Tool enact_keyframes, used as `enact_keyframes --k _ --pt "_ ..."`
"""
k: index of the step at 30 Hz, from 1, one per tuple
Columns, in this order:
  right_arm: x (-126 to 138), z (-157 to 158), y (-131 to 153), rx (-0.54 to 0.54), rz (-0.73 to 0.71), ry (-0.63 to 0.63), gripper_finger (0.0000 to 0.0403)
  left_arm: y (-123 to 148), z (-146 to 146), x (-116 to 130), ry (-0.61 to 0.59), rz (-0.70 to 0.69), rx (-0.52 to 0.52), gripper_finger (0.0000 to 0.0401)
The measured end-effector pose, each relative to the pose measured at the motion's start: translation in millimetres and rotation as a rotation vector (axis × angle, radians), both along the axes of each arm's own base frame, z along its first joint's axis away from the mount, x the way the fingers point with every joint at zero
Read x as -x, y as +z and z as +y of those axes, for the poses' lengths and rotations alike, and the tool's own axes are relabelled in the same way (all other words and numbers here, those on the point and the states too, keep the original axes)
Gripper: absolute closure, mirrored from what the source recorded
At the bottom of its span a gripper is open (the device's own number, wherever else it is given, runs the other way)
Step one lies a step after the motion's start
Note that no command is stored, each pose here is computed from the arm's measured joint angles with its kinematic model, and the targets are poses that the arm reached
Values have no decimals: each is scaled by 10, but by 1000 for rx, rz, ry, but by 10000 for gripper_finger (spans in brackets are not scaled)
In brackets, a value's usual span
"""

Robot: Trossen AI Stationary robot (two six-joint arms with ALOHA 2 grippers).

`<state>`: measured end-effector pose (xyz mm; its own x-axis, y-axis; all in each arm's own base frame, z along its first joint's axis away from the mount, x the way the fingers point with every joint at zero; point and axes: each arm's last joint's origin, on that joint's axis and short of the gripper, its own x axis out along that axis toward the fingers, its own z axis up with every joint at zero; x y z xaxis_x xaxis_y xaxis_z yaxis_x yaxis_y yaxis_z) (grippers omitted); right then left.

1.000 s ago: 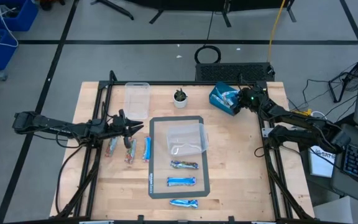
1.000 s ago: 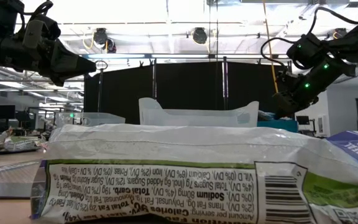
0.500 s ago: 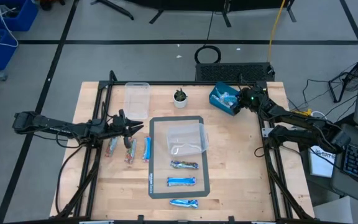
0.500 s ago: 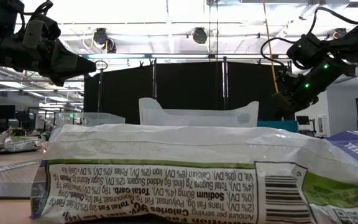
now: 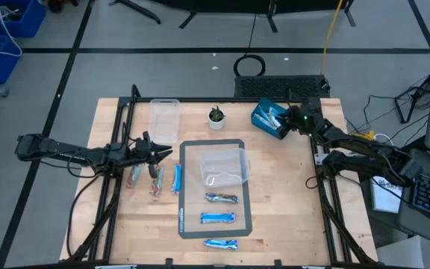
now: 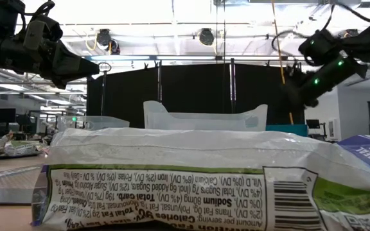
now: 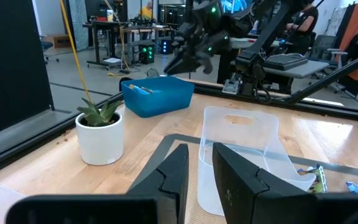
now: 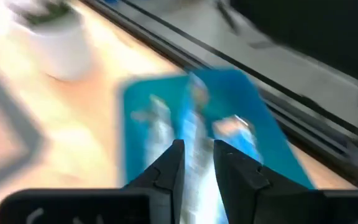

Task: Pick and place Granola Bars by type
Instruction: Put the snack into the right bin, then put the snack into the center bin

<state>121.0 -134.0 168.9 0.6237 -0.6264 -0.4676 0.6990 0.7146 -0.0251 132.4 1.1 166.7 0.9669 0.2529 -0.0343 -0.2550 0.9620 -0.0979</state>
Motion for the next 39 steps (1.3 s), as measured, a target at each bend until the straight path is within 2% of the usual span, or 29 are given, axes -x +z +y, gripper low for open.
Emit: enact_keyframes --k 3,6,10,15,21,27,39 --pt "8 61 134 -1 -130 87 330 0 0 0 0 0 0 322" --pt "53 140 284 36 -225 122 336 1 0 0 0 0 0 322" --pt "147 275 426 92 -281 136 344 0 0 0 0 0 0 322" --pt "240 438 476 73 -310 152 354 0 0 0 0 0 0 322" --pt "242 617 385 60 -329 228 371 0 1 0 0 0 0 323" --pt "268 743 192 162 -287 177 400 0 0 0 0 0 0 322" --pt "256 923 0 230 -332 307 402 1 1 0 0 0 0 322"
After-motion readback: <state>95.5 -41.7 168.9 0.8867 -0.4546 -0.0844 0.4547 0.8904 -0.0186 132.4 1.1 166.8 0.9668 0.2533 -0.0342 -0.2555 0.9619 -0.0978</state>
